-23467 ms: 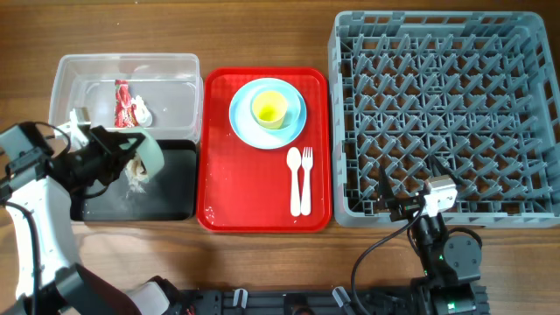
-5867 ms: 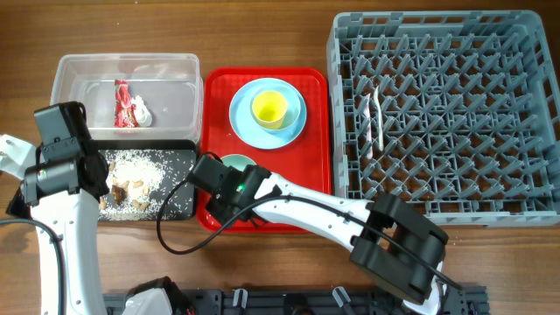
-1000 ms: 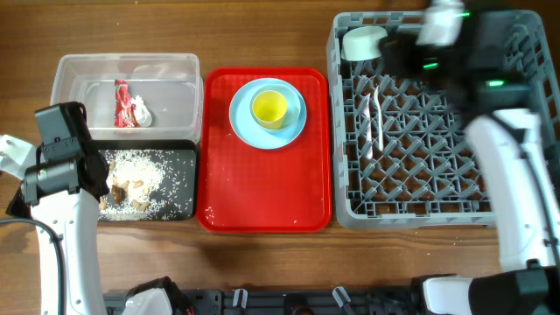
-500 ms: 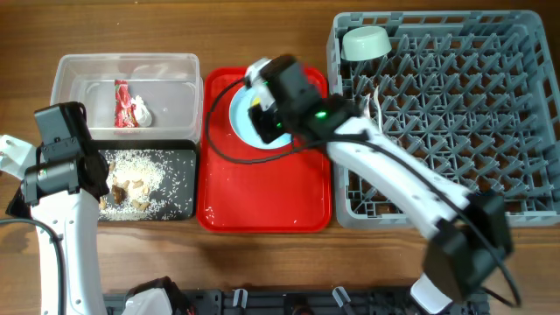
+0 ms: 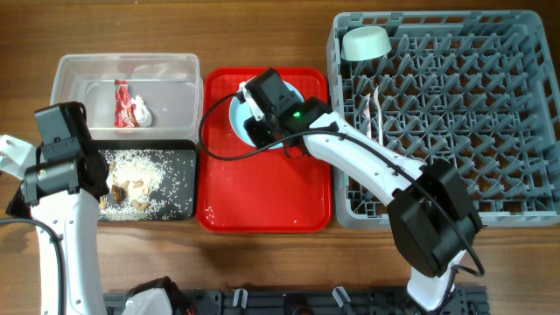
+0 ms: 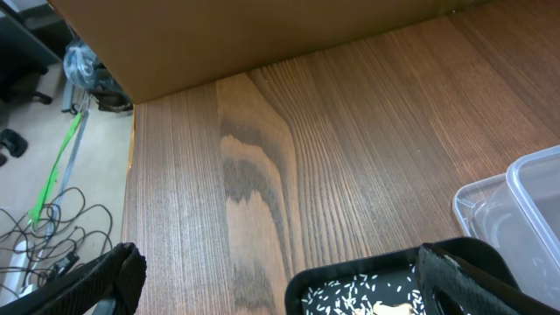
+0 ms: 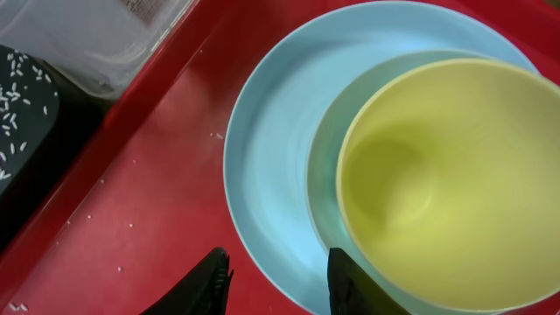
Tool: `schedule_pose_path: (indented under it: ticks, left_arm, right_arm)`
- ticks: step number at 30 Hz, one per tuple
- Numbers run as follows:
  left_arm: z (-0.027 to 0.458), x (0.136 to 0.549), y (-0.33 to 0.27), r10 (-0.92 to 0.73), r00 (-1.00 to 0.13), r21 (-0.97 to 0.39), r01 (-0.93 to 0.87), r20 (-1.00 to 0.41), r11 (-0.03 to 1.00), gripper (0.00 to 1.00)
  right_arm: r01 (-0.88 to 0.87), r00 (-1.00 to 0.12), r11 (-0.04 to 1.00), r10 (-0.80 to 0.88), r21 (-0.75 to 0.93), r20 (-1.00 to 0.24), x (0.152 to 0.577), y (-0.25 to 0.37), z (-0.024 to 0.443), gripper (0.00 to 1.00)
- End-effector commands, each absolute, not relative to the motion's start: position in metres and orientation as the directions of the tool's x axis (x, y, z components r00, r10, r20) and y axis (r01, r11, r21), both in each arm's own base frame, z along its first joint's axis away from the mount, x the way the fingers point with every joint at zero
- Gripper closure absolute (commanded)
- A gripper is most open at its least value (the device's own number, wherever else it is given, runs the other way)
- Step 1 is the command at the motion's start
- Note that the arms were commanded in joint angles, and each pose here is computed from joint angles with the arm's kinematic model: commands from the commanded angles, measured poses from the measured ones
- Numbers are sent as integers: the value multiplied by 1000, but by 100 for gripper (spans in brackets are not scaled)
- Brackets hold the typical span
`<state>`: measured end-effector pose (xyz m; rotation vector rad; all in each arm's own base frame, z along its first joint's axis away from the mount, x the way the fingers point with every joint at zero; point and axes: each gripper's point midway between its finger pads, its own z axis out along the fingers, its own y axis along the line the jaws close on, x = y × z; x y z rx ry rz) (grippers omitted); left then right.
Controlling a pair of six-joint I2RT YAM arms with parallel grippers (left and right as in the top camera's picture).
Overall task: Sort waste into correct bins and load items into the dishwasher rack
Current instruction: 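Move the right gripper over the yellow cup on the blue plate, then grasp the yellow cup rim with the right gripper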
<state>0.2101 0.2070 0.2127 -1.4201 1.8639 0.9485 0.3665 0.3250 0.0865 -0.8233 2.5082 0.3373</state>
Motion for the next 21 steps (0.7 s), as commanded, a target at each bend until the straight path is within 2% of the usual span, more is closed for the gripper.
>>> schedule_pose_path:
  ticks: [1,6,8,15,21]
  left_arm:
    - [217,208,210,-525,-237,183,-971,-817,153,0]
    - [217,208,210,-525,-237,183,-971,-817,153,0]
    - [217,208,210,-525,-237,183,-971,-817,153,0]
    - [217,208,210,-525,-237,183,-971,-817,153,0]
    - [217,208,210,-525,-237,183,-971,-818,153,0]
  right_arm:
    - [-621,-691,778,-489,91,-532,370,330,93,62]
    - [-638,-639,763,-447,106,-626,376,340,142,62]
    - [-633,-631,768,-439,97,-640,378,338,148,62]
    - [-612,-640,789,-450,59,-623,381,329,137,61]
    - [-607,-642,795,-497,-8,-584,387,321,108,61]
